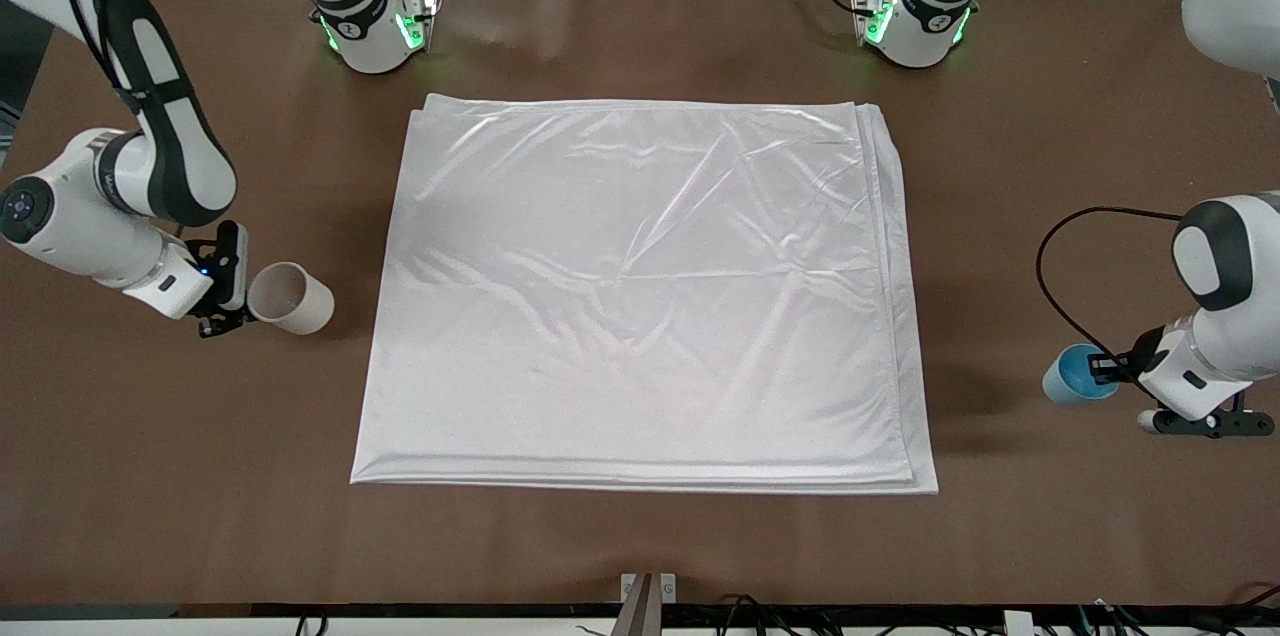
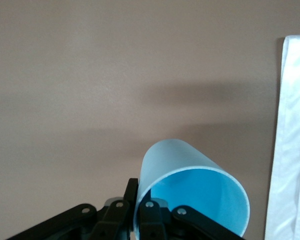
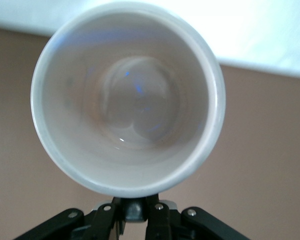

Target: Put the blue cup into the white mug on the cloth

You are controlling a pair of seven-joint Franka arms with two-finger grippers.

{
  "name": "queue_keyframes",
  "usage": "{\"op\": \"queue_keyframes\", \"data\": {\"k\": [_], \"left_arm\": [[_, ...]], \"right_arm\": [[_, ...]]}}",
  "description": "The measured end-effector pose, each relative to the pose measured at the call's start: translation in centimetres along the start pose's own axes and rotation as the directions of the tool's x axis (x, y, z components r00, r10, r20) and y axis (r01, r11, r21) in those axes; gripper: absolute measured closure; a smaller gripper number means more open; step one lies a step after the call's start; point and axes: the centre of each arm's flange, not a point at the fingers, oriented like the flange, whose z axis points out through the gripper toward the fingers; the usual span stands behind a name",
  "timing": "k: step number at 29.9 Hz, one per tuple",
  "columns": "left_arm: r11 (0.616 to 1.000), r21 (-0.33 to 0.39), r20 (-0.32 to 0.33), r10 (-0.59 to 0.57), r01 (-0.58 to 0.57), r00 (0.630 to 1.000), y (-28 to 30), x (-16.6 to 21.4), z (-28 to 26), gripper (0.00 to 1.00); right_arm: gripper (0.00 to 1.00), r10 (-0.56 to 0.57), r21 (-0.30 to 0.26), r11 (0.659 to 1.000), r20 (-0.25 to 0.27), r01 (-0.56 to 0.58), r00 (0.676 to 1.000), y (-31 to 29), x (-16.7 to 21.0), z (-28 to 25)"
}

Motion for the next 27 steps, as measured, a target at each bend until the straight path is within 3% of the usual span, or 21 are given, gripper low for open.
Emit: {"op": "queue_keyframes", "data": {"k": [11,27], "left_arm": [[0.996,-0.056,0.022,-0.070,0.071,0.997,3.8,-0.3,-2.5,0.95],[0.988,-0.049,0.064,-0.145,0.149,0.987,14.7,-0.9,-4.6,0.95]], "right_arm": [[0.81,0.053,-0.010,0.999,-0.011,-0.053,0.999,2.4,14.8,-1.4],[0.81,0.184,0.002,0.983,-0.019,-0.184,0.983,1.6,35.9,1.1]]}}
